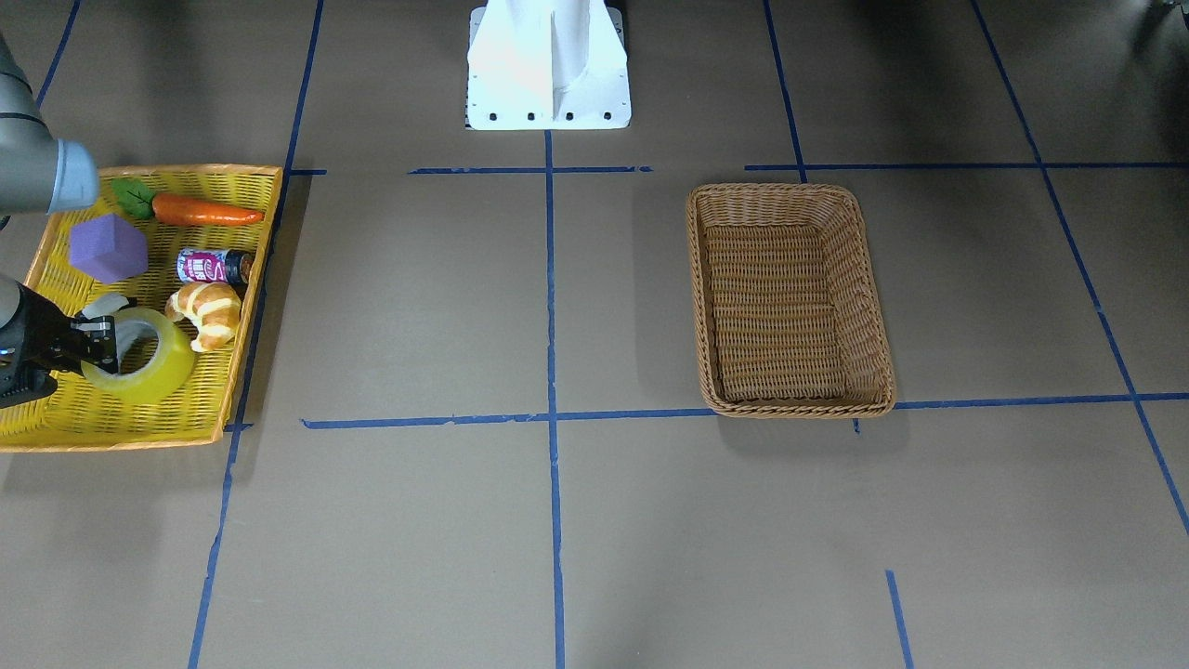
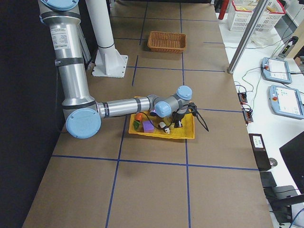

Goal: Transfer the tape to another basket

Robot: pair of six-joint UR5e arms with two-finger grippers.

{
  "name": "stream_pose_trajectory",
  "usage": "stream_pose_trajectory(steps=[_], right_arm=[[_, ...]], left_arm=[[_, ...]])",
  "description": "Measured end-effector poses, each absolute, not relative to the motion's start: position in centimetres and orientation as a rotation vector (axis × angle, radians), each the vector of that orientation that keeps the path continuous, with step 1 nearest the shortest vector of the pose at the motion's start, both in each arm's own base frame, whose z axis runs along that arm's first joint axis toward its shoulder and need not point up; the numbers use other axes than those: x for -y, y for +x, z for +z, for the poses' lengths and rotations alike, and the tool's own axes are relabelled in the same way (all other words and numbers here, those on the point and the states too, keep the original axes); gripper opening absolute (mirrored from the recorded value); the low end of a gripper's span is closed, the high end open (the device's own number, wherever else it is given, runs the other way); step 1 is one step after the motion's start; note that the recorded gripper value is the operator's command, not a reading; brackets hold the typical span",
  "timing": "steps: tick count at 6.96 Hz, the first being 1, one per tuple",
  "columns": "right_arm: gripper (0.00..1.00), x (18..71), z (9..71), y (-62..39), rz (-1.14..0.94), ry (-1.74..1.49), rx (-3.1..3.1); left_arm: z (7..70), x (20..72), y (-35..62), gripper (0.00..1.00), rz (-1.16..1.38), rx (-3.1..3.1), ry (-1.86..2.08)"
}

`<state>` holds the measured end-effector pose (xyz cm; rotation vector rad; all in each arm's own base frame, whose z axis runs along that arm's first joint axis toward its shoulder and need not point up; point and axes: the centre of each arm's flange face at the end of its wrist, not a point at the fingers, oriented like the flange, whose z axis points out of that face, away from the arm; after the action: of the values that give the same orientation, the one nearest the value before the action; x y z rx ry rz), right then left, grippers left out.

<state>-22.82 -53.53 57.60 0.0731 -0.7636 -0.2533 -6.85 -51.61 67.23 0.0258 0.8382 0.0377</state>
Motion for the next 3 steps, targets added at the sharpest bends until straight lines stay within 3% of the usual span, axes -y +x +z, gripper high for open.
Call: stream_pose_trajectory(steps=[3], right_arm=[[0.0,53.7,55.1,-19.6,-0.221,0.131,0.797]], left_arm=[[66.8,51.7,-6.9,1.0,0.04,-0.838,0.033]])
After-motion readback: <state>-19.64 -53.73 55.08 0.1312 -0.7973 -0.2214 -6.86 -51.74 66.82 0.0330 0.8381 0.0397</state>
